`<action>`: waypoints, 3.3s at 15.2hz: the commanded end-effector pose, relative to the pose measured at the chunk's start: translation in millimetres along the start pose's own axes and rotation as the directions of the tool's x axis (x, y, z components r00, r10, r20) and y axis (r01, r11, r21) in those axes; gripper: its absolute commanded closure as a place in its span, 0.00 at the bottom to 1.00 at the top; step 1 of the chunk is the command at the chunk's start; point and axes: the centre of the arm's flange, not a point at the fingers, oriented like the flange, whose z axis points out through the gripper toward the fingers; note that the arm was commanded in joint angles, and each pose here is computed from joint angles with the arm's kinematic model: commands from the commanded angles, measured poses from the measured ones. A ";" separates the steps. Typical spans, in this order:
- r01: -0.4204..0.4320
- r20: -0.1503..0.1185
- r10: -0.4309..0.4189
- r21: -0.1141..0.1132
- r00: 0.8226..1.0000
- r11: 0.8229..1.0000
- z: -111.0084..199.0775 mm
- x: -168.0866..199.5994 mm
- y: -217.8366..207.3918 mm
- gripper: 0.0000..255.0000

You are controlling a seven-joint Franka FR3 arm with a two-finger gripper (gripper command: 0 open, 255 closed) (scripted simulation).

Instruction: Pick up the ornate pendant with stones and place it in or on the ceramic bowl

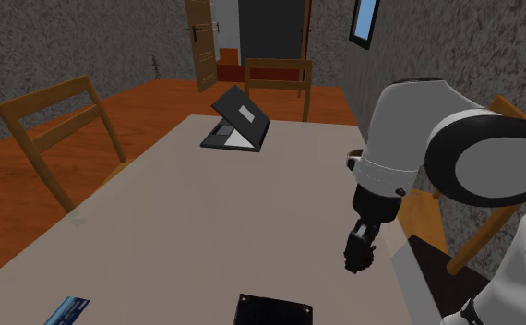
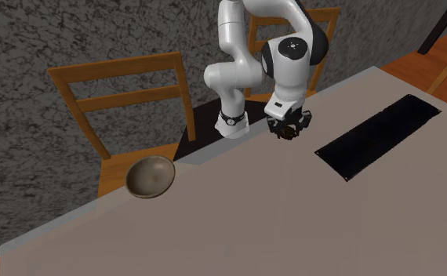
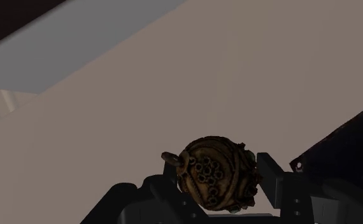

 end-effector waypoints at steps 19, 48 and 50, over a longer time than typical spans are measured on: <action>0.000 0.000 0.000 0.000 1.000 1.000 -76.7 32.7 114.0 1.00; 0.000 0.000 0.000 0.000 1.000 1.000 -136.5 130.0 453.7 1.00; 0.000 0.000 0.000 0.000 1.000 1.000 -126.2 130.5 455.7 1.00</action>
